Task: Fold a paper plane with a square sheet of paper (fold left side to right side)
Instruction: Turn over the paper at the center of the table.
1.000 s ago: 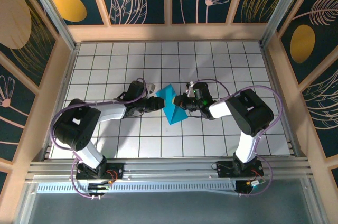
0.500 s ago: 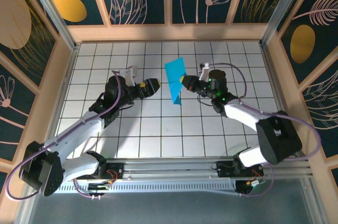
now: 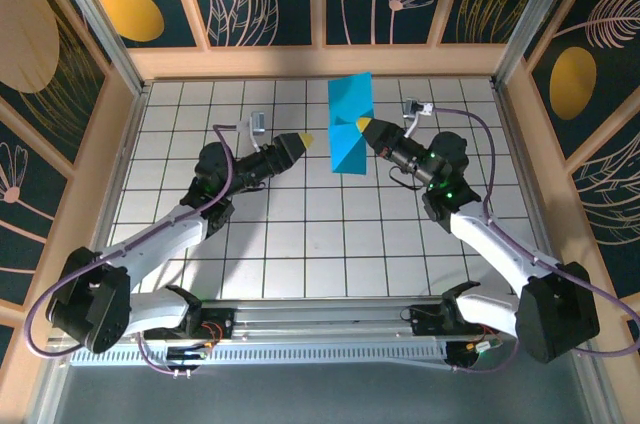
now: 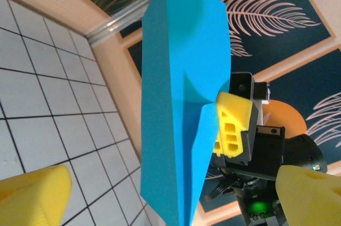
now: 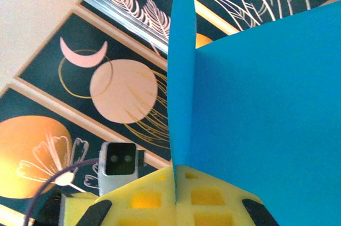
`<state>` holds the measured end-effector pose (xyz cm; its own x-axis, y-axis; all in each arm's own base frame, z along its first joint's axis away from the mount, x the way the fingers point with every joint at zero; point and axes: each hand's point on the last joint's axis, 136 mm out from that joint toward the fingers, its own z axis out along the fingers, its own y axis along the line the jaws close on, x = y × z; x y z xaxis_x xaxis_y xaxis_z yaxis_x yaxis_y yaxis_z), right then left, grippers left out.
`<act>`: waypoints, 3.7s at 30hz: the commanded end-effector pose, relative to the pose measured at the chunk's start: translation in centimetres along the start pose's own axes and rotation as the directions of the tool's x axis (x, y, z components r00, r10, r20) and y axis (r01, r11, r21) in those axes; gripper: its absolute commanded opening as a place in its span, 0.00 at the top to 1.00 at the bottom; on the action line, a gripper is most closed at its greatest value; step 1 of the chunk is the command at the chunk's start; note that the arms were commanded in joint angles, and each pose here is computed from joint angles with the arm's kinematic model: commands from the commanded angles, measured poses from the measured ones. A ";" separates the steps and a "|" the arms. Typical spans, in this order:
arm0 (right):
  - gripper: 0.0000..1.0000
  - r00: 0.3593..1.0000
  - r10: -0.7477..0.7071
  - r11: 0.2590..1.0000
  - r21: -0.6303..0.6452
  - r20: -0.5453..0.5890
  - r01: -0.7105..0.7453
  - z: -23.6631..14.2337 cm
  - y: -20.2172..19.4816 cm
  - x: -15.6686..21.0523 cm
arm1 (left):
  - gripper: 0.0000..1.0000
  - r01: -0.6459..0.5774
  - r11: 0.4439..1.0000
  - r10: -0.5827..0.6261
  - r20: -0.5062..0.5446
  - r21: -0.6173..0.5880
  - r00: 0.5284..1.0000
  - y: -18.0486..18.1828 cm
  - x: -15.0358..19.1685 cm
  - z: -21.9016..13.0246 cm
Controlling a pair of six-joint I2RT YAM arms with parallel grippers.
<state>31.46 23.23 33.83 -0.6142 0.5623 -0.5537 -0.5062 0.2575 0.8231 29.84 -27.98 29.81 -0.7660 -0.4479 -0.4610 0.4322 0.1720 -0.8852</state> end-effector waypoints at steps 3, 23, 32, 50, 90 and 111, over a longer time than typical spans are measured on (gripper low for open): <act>1.00 1.000 0.030 0.990 -0.137 0.008 -0.029 0.3 3.9 -0.7 | 0.02 -0.022 0.987 0.035 -0.076 0.160 0.996 -4.4 1.1 1.2; 1.00 0.998 0.058 0.987 -0.149 -0.040 -0.063 2.0 3.9 1.2 | 0.60 0.007 0.990 0.011 -0.122 0.141 0.992 -4.3 2.3 2.9; 0.92 0.998 0.056 0.990 -0.130 -0.040 -0.060 1.9 3.5 1.3 | 0.81 0.009 0.996 0.002 -0.120 0.093 0.993 -3.2 2.5 2.9; 0.57 0.987 -0.160 0.926 0.345 -0.003 0.151 -2.5 -3.2 0.1 | 1.00 -0.170 0.964 0.120 -0.238 -0.203 0.964 1.2 3.9 1.1; 0.14 0.965 -0.233 0.650 0.757 0.124 0.060 -16.3 -13.9 -2.2 | 1.00 -0.671 -0.212 -0.117 -0.664 -0.710 0.739 20.2 10.0 -5.0; 0.14 0.986 -0.158 0.695 0.715 0.058 0.070 -15.0 -14.4 -0.7 | 0.59 -0.533 0.307 -0.256 -0.608 -0.788 0.752 20.4 16.1 4.5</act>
<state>29.84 6.94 20.23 -0.4814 0.5629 -0.6718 0.0652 0.7874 0.6130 28.12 -33.63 3.25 -0.9719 0.1662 -0.1665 0.1594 0.9858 0.0531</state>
